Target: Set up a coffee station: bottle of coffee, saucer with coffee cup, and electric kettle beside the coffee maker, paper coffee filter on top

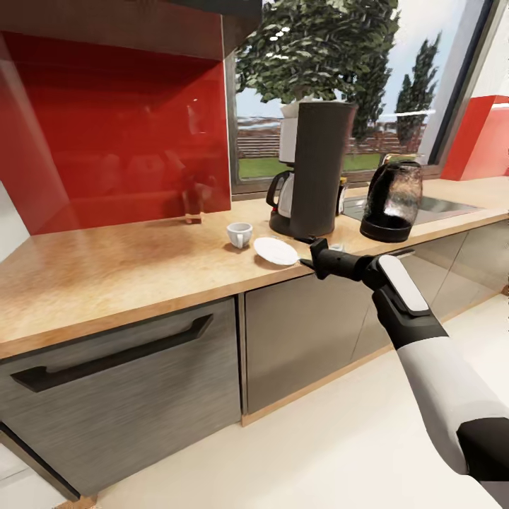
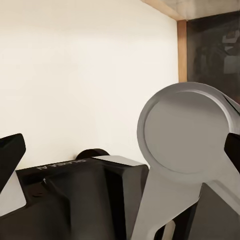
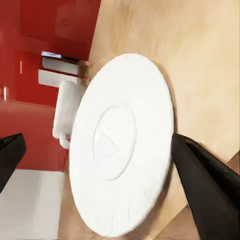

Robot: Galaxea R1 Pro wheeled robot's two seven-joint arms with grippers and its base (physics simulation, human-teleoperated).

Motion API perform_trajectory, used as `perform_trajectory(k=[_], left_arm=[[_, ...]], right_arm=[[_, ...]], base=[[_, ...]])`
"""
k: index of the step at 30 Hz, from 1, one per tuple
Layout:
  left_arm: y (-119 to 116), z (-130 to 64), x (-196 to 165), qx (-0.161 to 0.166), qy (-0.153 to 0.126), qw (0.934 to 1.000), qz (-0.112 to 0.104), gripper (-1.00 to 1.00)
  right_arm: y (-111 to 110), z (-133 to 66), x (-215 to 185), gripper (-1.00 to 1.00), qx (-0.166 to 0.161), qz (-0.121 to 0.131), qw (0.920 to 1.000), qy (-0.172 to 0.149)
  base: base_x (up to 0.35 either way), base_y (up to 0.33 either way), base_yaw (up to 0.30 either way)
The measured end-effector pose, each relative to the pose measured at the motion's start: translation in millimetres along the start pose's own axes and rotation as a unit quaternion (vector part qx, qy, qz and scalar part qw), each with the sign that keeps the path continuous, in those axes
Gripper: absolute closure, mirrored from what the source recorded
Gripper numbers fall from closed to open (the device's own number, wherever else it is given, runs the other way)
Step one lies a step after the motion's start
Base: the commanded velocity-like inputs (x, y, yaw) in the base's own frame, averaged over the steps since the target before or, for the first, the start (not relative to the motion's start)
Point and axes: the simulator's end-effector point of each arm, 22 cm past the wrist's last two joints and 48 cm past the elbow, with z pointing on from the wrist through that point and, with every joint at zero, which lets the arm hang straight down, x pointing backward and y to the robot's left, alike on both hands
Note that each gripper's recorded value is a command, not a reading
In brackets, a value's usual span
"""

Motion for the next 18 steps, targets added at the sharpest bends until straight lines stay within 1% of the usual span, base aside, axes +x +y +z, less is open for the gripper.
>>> perform_trajectory(k=[1,4,7,11,14,18], left_arm=[[-0.2,0.2,0.2,0.001,0.0,1.0,0.0,-1.0],[-0.3,0.4,0.3,0.001,0.001,1.0,0.0,-1.0],[-0.3,0.4,0.3,0.001,0.001,1.0,0.0,-1.0],[-0.3,0.3,0.3,0.001,0.001,1.0,0.0,-1.0],[-0.1,0.3,0.4,0.0,0.001,1.0,0.0,-1.0],[-0.1,0.3,0.6,0.0,0.001,1.0,0.0,-1.0]], right_arm=[[6.2,-4.8,-7.4,-1.0,-0.009,0.002,0.9999,-0.007],[13.6,-12.3,-19.8,-1.0,-0.022,0.011,0.9995,-0.019],[15.4,-14.2,-22.6,-1.0,-0.026,0.012,0.9994,-0.022],[18.5,-15.5,-24.2,-1.0,-0.033,0.013,0.9991,-0.023],[24.9,-16.9,-25.1,-1.0,-0.05,0.012,0.9984,-0.024],[25.2,-17.9,-23.9,-1.0,-0.058,0.012,0.998,-0.022]], base=[[-0.195,-0.141,0.0],[-0.221,-0.162,0.0],[-0.152,-0.105,0.0],[-0.065,-0.044,0.0],[-0.022,-0.014,0.0],[-0.007,-0.005,0.0]])
